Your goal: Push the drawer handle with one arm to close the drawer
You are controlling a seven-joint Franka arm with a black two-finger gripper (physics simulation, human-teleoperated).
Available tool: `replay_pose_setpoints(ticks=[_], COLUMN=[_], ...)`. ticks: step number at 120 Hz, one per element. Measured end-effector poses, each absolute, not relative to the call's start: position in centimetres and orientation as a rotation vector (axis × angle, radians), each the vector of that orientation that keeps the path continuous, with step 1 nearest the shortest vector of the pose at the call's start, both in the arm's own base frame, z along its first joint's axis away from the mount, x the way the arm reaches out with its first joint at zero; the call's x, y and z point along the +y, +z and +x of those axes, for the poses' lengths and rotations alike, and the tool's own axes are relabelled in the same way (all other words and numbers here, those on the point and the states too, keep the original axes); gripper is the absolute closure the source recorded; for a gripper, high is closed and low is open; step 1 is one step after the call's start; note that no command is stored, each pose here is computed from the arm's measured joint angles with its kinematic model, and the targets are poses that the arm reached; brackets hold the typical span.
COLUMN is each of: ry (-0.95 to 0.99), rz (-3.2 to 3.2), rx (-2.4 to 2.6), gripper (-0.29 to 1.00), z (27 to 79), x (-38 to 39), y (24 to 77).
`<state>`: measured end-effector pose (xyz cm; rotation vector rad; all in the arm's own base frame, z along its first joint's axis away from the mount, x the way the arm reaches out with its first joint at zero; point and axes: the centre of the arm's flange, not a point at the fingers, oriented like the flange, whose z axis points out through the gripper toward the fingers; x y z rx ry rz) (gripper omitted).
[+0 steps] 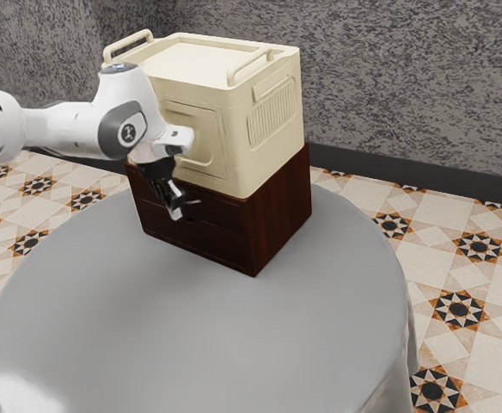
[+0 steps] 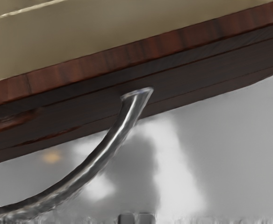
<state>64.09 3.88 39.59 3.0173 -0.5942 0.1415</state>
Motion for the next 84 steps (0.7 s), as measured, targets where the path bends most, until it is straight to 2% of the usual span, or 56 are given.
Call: replay_pose_setpoints(ticks=[13, 35, 52, 72, 84], ry=[0.176, 0.213, 0.099, 0.004, -0.048], rz=[3.068, 3.192, 3.187, 3.161, 3.14], rx=[-0.499, -0.205, -0.115, -0.154, -0.171], gripper=[0.79, 0.79, 0.78, 0.42, 0.26], z=[61.4, 52.0, 48.6, 47.8, 46.8], x=[5.5, 13.2, 15.4, 14.2, 14.9], y=[44.1, 57.8, 59.9, 61.1, 62.5])
